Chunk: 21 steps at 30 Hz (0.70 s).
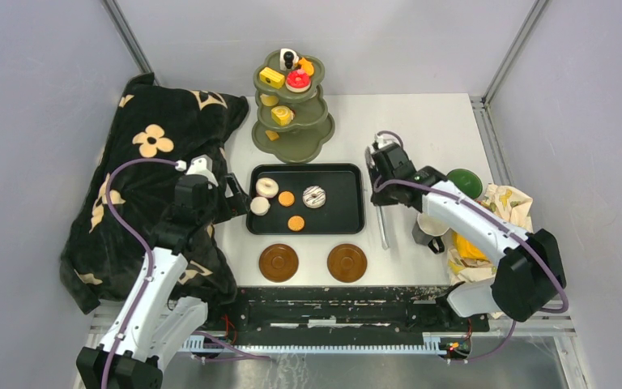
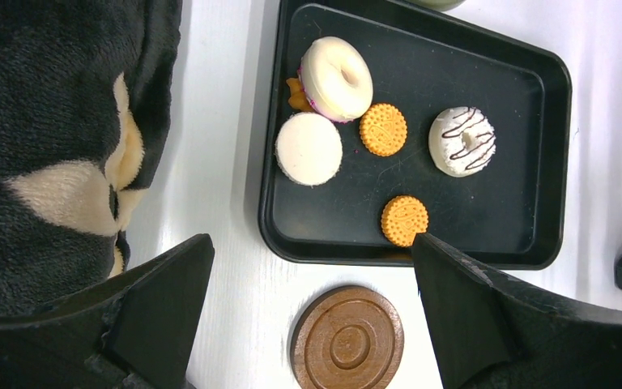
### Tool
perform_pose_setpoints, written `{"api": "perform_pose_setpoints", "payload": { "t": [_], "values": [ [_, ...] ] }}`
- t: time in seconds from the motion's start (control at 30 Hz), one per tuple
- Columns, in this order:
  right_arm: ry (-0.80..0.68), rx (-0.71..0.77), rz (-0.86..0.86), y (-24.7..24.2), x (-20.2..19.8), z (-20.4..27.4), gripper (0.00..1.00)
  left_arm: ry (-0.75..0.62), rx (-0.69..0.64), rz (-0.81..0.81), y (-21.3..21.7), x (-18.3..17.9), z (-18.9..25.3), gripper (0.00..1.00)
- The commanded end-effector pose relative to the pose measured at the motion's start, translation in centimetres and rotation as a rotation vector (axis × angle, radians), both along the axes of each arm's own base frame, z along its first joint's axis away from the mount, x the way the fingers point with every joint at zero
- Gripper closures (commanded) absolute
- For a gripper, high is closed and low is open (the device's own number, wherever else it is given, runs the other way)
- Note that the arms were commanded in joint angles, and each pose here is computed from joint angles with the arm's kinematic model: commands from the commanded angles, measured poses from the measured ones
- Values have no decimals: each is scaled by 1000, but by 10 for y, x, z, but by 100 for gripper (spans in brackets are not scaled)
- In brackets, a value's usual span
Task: Serve the afternoon tea
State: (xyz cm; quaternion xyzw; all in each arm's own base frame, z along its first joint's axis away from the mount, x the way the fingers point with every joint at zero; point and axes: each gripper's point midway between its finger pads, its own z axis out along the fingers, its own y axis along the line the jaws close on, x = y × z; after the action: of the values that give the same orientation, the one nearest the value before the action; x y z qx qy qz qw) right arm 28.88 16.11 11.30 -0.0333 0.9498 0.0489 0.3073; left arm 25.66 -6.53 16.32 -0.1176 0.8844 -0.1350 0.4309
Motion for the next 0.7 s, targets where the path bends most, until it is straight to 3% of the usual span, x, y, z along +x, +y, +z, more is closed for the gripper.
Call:
{"api": "perform_pose_setpoints", "payload": {
  "t": [0.0, 0.2, 0.5, 0.67],
  "values": [
    [107, 126, 272, 44, -18, 37, 95, -55, -47, 6, -5, 4, 14, 1],
    [212, 100, 332, 42, -35, 32, 86, -51, -52, 2, -6, 2, 14, 1],
    [306, 225, 443, 64, -58, 34, 71, -38, -50, 6, -6, 3, 9, 1],
    [360, 301, 471, 80, -63, 19, 70, -26, -77, -54, -18, 4, 10, 1]
  ]
}}
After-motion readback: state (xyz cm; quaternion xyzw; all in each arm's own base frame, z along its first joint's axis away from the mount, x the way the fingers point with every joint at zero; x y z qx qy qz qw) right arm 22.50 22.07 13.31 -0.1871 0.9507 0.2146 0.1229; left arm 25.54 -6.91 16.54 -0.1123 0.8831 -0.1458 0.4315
